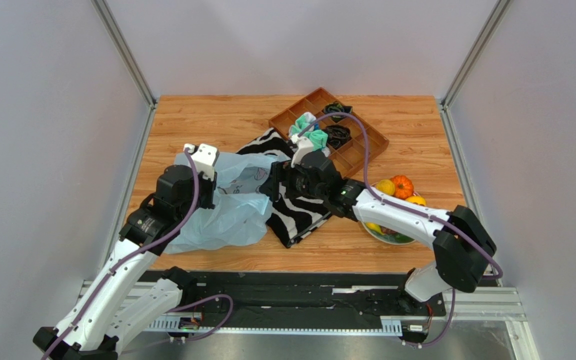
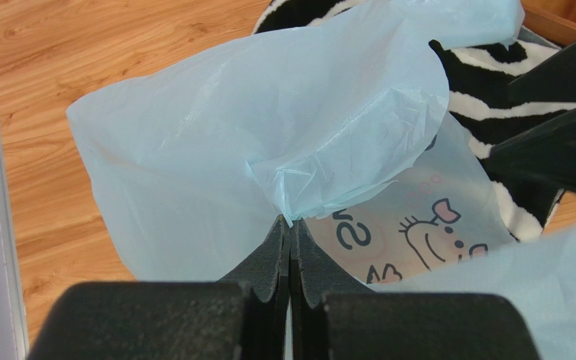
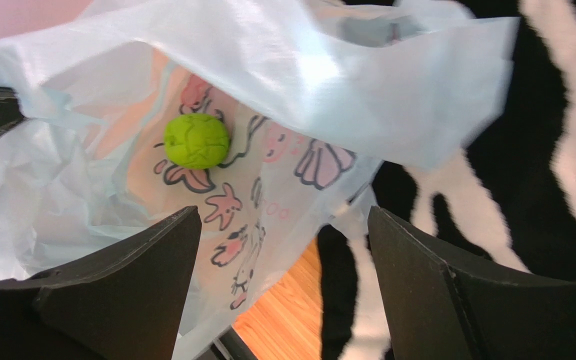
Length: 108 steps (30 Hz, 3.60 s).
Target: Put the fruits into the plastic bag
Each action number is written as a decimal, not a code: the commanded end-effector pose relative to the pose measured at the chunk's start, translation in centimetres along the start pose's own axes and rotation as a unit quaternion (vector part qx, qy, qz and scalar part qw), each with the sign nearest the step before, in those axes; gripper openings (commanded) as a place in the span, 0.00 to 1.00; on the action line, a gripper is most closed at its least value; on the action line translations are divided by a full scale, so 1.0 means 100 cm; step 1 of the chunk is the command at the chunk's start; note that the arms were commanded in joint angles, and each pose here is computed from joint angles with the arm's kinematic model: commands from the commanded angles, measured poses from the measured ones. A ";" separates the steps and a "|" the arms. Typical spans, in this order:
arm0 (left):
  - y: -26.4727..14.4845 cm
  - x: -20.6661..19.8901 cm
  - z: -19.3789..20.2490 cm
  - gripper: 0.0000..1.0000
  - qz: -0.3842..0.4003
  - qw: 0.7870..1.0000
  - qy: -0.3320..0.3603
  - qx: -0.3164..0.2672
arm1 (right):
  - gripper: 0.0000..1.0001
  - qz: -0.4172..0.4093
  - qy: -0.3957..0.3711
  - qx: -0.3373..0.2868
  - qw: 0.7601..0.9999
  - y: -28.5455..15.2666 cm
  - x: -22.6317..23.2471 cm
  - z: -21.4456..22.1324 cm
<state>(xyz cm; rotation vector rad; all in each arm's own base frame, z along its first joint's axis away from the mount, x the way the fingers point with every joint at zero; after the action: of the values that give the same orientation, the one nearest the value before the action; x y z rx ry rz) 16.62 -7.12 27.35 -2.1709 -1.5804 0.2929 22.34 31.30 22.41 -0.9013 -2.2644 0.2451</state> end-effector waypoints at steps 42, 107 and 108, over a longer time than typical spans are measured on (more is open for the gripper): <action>-0.004 0.000 -0.008 0.00 0.006 1.000 0.006 -0.017 | 0.80 0.467 0.043 0.020 0.883 -0.162 -0.205 -0.030; -0.001 0.000 -0.008 0.00 0.007 1.000 0.006 -0.012 | 0.38 0.094 0.064 0.006 0.994 -0.088 -0.105 -0.033; -0.002 0.000 -0.008 0.00 0.007 1.000 0.006 -0.012 | 0.37 0.083 0.059 0.013 0.995 -0.079 -0.098 -0.033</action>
<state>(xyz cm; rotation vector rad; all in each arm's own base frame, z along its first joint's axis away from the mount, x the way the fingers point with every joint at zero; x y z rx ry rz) 16.72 -7.21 27.20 -2.1678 -1.5672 0.2958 24.82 13.69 23.38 -1.3110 -1.9994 0.3430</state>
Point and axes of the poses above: each gripper's point midway between its finger pads, its own y axis out along the fingers, its own x axis along the line the jaws close on, z = x × y, the point moved 9 cm from there along -y, back along the fingers, and after that the axes turned 1 degree about y, right-handed, at the moved point
